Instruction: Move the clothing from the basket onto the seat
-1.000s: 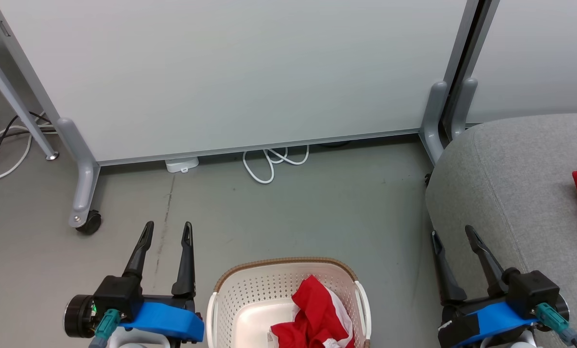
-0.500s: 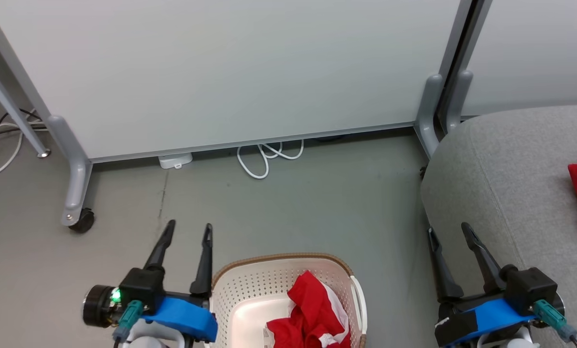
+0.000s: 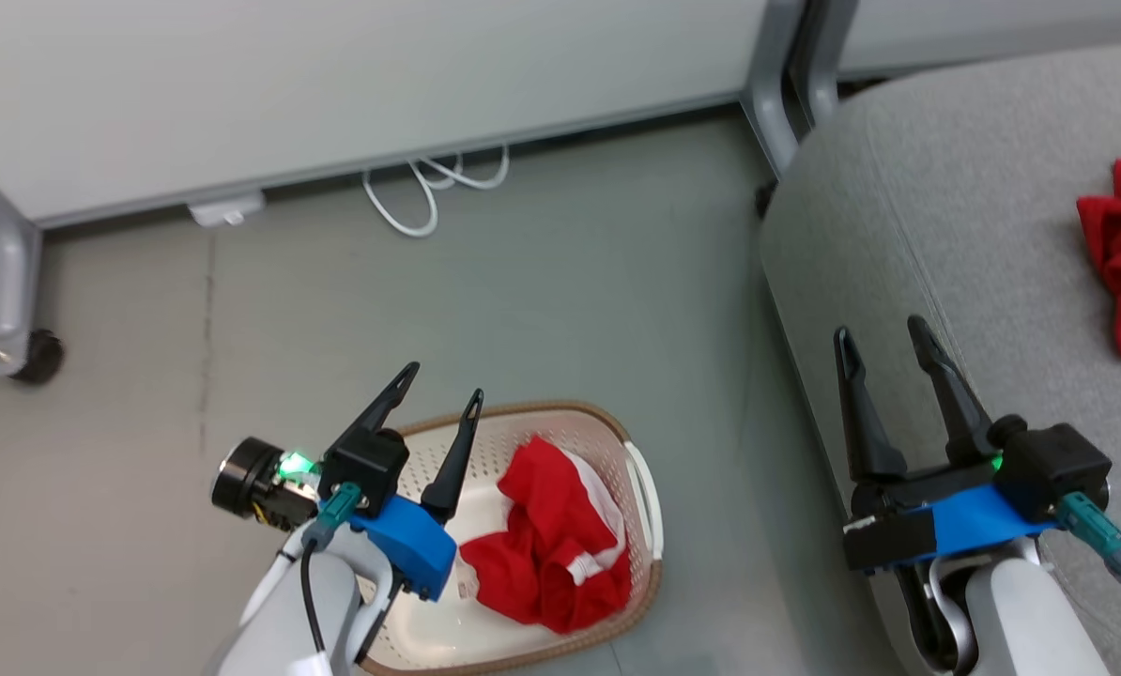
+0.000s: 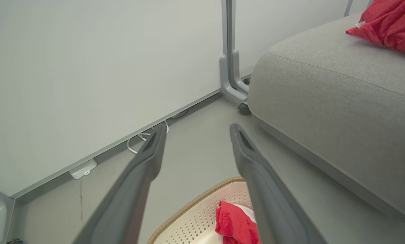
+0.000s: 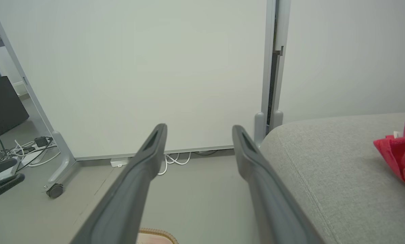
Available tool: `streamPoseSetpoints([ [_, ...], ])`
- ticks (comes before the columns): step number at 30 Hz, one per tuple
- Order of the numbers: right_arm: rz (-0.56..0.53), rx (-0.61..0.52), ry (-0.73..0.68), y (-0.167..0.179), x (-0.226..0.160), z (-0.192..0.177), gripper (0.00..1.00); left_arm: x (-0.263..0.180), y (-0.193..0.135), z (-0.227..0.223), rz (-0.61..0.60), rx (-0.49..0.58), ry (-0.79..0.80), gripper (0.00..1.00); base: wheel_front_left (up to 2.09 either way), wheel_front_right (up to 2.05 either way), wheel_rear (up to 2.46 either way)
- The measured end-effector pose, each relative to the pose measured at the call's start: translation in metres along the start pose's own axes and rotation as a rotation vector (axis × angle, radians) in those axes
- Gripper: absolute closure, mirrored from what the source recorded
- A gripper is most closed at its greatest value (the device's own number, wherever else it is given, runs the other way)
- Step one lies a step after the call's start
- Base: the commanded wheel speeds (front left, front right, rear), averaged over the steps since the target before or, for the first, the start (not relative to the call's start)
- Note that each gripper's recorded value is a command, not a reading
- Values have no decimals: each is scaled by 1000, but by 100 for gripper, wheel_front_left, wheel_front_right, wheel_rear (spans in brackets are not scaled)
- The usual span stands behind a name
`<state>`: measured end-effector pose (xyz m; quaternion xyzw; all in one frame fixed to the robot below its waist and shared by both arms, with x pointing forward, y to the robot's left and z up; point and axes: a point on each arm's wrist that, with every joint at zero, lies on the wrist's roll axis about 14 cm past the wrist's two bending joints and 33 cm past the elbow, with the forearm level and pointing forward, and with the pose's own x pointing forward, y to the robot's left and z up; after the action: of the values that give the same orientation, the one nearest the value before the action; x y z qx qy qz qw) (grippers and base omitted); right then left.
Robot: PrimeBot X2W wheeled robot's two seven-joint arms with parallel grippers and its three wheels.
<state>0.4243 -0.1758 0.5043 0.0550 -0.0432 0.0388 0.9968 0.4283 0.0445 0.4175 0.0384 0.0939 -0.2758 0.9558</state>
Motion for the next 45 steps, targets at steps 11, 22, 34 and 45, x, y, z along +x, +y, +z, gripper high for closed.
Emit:
streamPoseSetpoints([
  [11,-88,-15,69,-38,20,-32,0,39,-35,-109,-293,111,309,0,0,0,0],
  [22,-158,-38,150,-70,28,-70,0,36,-57,-210,-485,160,577,0,0,0,0],
  [34,-169,-59,207,-83,43,-105,0,22,-55,-281,-481,81,833,0,0,0,0],
  [45,-155,-52,280,-83,51,-150,0,26,-48,-325,-501,82,940,0,0,0,0],
])
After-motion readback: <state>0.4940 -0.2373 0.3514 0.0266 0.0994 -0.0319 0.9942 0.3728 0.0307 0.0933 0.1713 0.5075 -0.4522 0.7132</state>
